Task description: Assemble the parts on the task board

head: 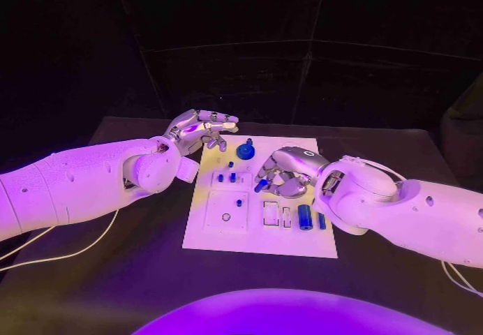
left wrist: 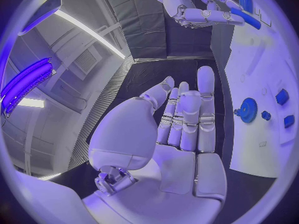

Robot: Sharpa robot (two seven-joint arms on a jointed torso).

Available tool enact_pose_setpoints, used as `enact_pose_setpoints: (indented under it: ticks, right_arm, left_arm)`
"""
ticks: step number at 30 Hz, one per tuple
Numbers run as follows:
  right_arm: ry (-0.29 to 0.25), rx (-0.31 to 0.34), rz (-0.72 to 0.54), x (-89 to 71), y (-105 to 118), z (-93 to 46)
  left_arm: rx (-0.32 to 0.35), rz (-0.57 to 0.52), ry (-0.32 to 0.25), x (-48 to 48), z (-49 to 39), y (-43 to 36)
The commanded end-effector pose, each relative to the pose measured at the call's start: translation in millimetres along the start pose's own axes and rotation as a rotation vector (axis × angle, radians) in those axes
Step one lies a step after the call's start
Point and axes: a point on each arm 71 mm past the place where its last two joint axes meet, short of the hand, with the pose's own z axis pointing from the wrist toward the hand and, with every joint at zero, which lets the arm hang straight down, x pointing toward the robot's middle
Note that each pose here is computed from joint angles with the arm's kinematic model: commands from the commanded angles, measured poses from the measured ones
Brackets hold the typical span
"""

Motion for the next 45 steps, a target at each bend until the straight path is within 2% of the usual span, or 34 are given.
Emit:
enact_pose_setpoints:
  ticks: [1,8,19,35,45]
  right_arm:
    - [0.018,-0.059,-0.005,4.5,14.2,11.3]
    - [0.069,-0.128,-0.046,23.6,35.7,33.2]
    - [0.132,-0.167,-0.069,48.7,49.8,47.3]
    - [0.203,-0.164,-0.114,65.0,50.3,47.3]
    - [0.21,-0.141,-0.143,66.4,45.8,47.4]
  left_arm:
    - [0.007,-0.006,0.006,0.5,0.7,-1.3]
    - [0.008,0.0,-0.006,-1.2,1.2,-1.4]
    - [0.01,0.002,-0.009,-1.4,2.1,-1.5]
    - [0.008,0.002,-0.009,-2.3,3.0,-1.2]
    - [0.008,0.002,-0.008,-2.4,3.1,-1.1]
